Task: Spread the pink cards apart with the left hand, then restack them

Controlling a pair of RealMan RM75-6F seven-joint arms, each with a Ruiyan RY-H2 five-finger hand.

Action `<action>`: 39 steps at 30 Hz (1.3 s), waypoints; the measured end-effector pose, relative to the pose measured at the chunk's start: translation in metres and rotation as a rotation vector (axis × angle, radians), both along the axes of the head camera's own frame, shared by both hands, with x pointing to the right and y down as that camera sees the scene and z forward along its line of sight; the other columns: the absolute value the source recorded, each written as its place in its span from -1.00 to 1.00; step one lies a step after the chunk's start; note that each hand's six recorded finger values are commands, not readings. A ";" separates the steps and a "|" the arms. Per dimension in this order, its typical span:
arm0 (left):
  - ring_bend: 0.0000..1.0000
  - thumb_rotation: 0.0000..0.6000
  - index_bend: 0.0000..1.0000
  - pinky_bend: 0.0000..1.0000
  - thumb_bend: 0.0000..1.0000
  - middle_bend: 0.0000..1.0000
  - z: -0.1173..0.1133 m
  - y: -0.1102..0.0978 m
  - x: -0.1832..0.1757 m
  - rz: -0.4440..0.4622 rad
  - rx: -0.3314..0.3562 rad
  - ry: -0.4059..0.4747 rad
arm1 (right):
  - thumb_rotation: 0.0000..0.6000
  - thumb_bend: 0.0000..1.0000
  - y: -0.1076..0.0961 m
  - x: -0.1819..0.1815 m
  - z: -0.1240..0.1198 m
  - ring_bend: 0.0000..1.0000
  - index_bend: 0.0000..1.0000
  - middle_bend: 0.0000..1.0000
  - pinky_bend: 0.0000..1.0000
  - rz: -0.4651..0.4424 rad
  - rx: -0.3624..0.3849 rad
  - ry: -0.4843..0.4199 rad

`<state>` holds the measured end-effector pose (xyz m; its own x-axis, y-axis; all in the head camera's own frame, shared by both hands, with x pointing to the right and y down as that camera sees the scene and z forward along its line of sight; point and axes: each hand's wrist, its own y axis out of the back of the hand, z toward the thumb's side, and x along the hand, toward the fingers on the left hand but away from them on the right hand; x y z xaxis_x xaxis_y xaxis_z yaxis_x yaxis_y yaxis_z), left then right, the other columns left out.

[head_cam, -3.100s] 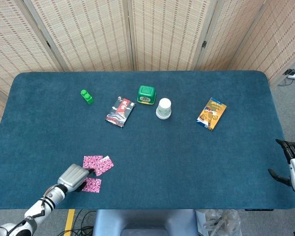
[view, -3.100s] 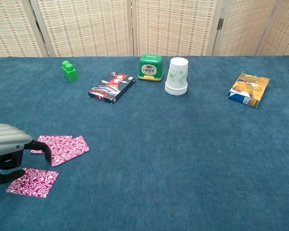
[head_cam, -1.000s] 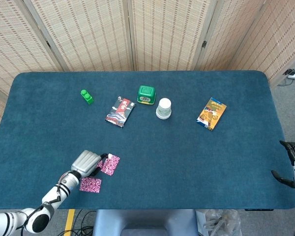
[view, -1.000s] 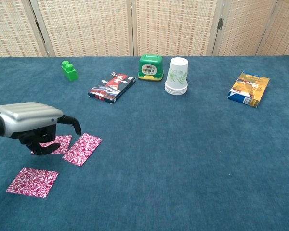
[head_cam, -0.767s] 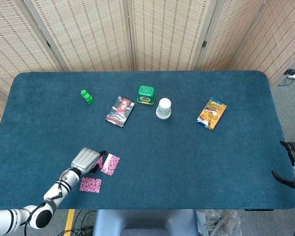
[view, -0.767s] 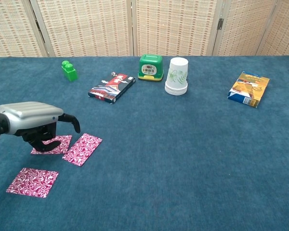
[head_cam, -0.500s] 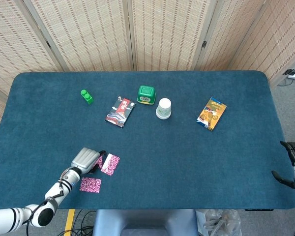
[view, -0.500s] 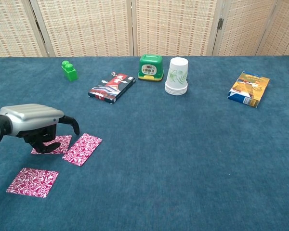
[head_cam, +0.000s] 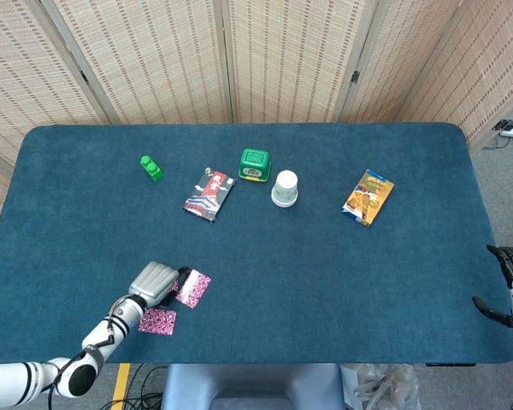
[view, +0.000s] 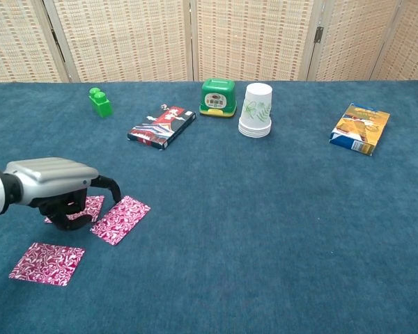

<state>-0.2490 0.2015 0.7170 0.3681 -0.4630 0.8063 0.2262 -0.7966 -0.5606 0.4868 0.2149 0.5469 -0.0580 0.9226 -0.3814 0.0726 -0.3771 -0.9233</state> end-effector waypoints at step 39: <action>0.81 1.00 -0.39 1.00 -0.34 0.94 -0.049 -0.001 -0.043 -0.080 0.215 0.058 | 1.00 -0.56 -0.005 -0.007 0.001 -0.59 -0.75 -0.56 -0.63 -0.037 0.006 -0.014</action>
<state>-0.2916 0.2008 0.6682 0.3662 -0.6510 0.6649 0.1297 -0.6718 -0.7292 0.4801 0.2095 0.5478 -0.0187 0.9262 -0.3765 0.0718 -0.3744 -0.9245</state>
